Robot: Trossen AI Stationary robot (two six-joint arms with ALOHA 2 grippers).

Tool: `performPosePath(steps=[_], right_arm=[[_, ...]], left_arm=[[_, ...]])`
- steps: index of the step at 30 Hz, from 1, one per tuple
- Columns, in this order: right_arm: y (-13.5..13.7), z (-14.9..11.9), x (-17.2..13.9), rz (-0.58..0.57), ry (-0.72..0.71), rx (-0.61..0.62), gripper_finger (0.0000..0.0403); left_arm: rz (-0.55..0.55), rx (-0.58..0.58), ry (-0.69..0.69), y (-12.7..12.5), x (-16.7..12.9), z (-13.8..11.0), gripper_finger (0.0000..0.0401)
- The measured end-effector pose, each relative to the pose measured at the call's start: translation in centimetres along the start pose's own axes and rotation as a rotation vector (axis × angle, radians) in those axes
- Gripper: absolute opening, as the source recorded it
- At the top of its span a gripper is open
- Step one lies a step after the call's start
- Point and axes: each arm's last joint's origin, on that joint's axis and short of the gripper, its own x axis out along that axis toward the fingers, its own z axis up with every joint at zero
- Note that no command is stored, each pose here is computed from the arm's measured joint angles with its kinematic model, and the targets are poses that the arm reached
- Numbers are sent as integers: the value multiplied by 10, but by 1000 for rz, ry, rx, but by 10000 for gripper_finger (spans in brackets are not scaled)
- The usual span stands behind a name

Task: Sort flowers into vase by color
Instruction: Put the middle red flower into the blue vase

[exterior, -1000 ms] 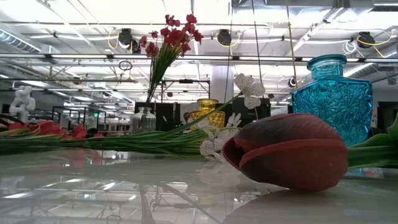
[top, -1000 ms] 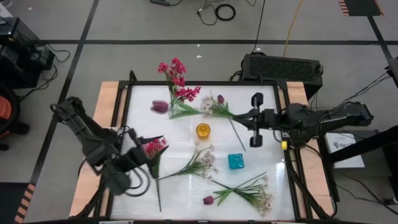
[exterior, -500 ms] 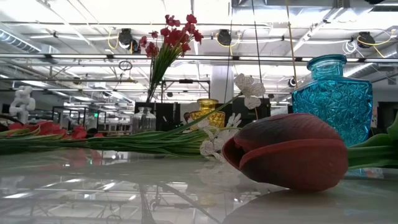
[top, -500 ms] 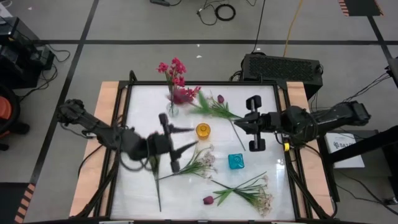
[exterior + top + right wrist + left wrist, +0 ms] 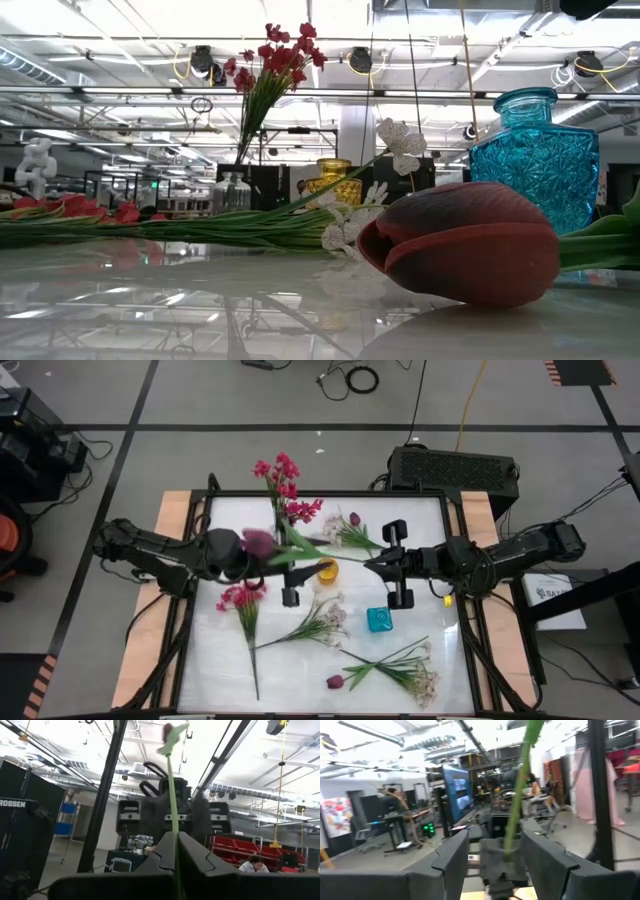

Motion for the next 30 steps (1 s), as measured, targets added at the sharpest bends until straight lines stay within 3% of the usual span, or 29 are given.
performPosePath(steps=[7, 20, 24, 30], right_arm=[[-2, -11, 3, -10, 18, -4, 0], [-8, -20, 5, -33, 43, 16, 0], [-8, -20, 5, -33, 43, 16, 0], [-8, -21, 5, -33, 45, 15, 0]], left_arm=[[-83, -16, -56, 5, 2, 2, 189], [-63, -11, -61, 5, 2, 3, 183], [-29, -11, -51, 6, 2, 2, 144], [-29, 5, -50, 6, 2, 2, 54]])
